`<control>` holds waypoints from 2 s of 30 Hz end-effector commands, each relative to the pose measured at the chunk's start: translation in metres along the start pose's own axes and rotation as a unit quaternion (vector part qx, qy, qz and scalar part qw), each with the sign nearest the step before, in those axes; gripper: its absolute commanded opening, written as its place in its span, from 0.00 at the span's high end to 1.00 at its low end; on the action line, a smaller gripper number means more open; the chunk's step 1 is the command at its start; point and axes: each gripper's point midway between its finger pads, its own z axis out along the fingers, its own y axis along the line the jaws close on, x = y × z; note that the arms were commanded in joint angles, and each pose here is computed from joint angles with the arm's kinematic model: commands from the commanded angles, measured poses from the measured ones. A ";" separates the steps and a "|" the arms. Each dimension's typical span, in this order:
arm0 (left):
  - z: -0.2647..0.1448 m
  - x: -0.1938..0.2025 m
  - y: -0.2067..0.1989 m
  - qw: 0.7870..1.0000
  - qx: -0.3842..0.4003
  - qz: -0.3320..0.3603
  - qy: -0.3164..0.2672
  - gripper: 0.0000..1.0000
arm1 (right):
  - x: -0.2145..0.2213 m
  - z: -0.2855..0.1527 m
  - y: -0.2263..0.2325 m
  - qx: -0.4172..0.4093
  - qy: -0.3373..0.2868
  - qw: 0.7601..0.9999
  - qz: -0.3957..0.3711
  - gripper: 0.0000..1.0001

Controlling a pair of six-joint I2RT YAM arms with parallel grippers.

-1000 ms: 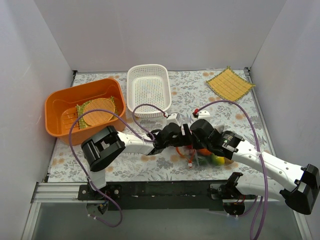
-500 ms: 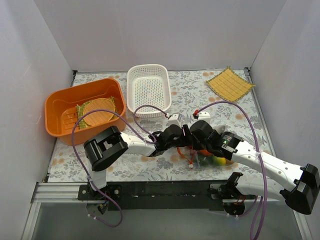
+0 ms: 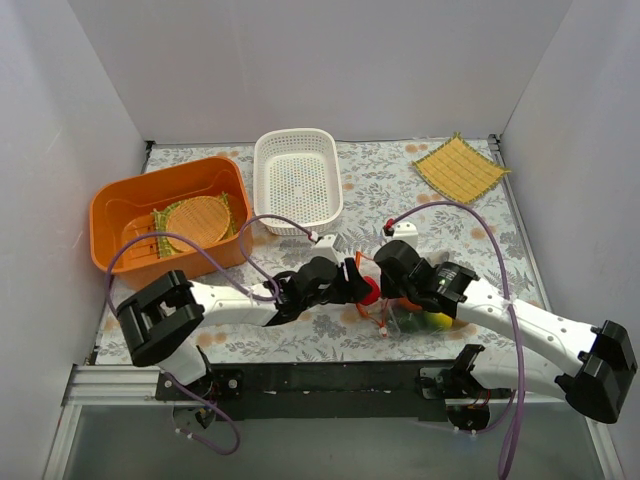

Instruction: Open the zip-top bag and remove the fake food

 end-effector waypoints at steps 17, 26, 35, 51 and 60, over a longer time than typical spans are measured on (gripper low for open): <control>-0.039 -0.178 0.064 0.974 -0.151 0.014 -0.166 0.83 | -0.021 0.011 0.004 0.008 -0.033 0.999 0.008 0.99; 0.020 -0.256 0.129 0.936 -0.280 0.025 -0.210 0.52 | -0.020 -0.001 0.002 -0.009 -0.032 0.999 0.006 0.99; 0.022 -0.250 0.112 0.952 -0.245 0.038 -0.179 0.26 | -0.014 -0.001 0.004 -0.021 -0.026 0.999 0.004 0.99; -0.034 -0.039 -0.028 0.999 0.016 -0.030 0.024 0.61 | -0.009 -0.012 0.017 -0.059 -0.026 0.998 0.011 0.99; -0.008 0.007 -0.049 0.991 0.103 -0.055 0.073 0.53 | -0.019 -0.032 0.026 -0.053 -0.045 0.998 0.013 0.73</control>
